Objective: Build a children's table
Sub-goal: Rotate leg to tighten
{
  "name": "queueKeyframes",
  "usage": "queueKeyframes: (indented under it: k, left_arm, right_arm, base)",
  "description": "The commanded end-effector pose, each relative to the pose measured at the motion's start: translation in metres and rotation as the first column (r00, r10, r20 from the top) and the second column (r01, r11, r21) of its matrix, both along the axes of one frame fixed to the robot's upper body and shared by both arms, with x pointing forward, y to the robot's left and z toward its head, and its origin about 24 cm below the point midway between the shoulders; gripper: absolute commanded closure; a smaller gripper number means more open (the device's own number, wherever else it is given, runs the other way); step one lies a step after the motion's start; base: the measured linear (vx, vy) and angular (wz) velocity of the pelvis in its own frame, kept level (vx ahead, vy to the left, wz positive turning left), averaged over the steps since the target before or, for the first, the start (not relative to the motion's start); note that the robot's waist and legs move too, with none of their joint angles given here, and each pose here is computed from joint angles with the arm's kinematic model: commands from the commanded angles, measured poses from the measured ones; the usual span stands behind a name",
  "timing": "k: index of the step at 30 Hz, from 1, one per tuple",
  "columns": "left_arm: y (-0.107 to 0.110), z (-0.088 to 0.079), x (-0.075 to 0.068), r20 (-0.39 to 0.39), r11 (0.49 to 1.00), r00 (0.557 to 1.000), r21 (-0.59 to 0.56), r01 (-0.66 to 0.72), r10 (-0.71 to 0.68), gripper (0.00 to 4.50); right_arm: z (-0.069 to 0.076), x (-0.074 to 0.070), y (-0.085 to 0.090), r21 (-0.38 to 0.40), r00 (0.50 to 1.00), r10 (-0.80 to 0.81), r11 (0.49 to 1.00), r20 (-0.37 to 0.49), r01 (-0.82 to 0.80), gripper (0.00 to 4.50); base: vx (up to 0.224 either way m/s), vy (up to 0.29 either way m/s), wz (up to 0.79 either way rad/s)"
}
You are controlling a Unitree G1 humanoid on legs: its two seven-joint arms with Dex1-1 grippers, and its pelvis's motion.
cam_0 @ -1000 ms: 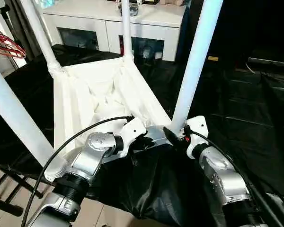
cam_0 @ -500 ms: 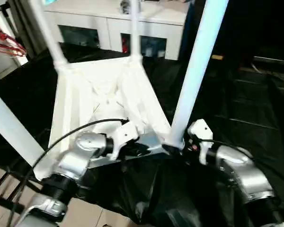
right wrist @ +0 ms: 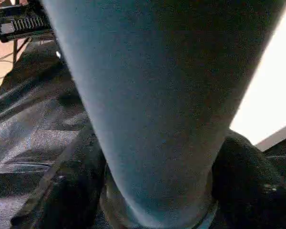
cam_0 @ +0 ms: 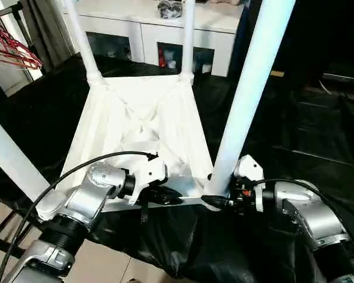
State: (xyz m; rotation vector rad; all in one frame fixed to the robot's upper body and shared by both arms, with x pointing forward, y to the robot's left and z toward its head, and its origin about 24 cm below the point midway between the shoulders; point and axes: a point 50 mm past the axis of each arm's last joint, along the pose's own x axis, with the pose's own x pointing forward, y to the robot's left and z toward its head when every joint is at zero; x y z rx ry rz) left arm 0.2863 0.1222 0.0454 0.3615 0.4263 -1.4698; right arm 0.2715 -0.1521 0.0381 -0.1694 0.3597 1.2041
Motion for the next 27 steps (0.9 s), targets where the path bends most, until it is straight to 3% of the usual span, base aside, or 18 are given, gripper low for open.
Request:
queueKeyframes:
  k: [1, 9, 10, 11, 12, 16, 19, 20, 24, 25, 27]
  left_arm:
    - [-0.014, 0.007, -0.001, 0.043, 0.998, 0.998, -0.023, 0.056, -0.055, 4.5]
    - [-0.023, 0.007, 0.01, 0.12, 0.992, 0.986, -0.067, -0.11, 0.117, 4.5]
    - [-0.03, 0.005, 0.012, 0.126, 0.982, 0.975, -0.078, -0.173, 0.182, 4.5]
    - [-0.031, 0.005, 0.012, 0.126, 0.981, 0.974, -0.08, -0.179, 0.188, 4.5]
    - [-0.038, 0.004, 0.014, 0.128, 0.969, 0.962, -0.089, -0.231, 0.242, 4.5]
    - [-0.057, 0.001, 0.019, 0.13, 0.929, 0.922, -0.121, -0.349, 0.364, 4.5]
    - [-0.061, 0.001, 0.019, 0.128, 0.923, 0.917, -0.126, -0.363, 0.378, 4.5]
    - [-0.068, 0.001, 0.018, 0.129, 0.922, 0.916, -0.132, -0.365, 0.381, 4.5]
    - [-0.074, 0.002, 0.016, 0.136, 0.93, 0.923, -0.136, -0.342, 0.36, 4.5]
    - [-0.074, 0.002, 0.017, 0.138, 0.931, 0.924, -0.135, -0.339, 0.357, 4.5]
    - [-0.07, 0.003, 0.016, 0.143, 0.937, 0.93, -0.132, -0.322, 0.34, 4.5]
  right_arm:
    - [-0.012, -0.011, 0.011, 0.012, 0.996, 0.055, 0.998, -0.066, -0.054, 1.69]
    - [-0.019, -0.007, 0.018, 0.055, 0.991, -0.116, 0.991, -0.06, 0.12, 1.88]
    - [-0.025, -0.001, 0.023, 0.04, 0.967, -0.251, 0.967, -0.031, 0.252, 1.88]
    - [-0.026, 0.0, 0.024, 0.039, 0.963, -0.267, 0.963, -0.029, 0.268, 1.88]
    - [-0.033, 0.005, 0.029, 0.03, 0.926, -0.378, 0.925, -0.022, 0.379, 1.89]
    - [-0.041, 0.012, 0.046, 0.034, 0.827, -0.56, 0.827, -0.056, 0.562, 1.89]
    - [-0.042, 0.013, 0.051, 0.031, 0.807, -0.587, 0.807, -0.062, 0.59, 1.89]
    - [-0.04, 0.017, 0.06, 0.032, 0.785, -0.617, 0.785, -0.048, 0.619, 1.89]
    - [-0.035, 0.02, 0.074, 0.071, 0.789, -0.615, 0.786, -0.017, 0.614, 1.89]
    - [-0.033, 0.019, 0.075, 0.087, 0.798, -0.602, 0.794, -0.024, 0.601, 1.19]
    - [-0.031, 0.019, 0.074, 0.114, 0.802, -0.595, 0.794, -0.052, 0.597, 1.19]
  base:
    - [0.0, 0.0, 0.0]
    - [0.0, 0.0, 0.0]
    - [0.0, 0.0, 0.0]
    - [0.0, 0.0, 0.0]
    - [0.0, 0.0, 0.0]
    - [-0.016, 0.001, -0.02]
    - [0.0, 0.0, 0.0]
    - [0.0, 0.0, 0.0]
    - [0.0, 0.0, 0.0]
    - [0.0, 0.0, 0.0]
    - [0.0, 0.0, 0.0]
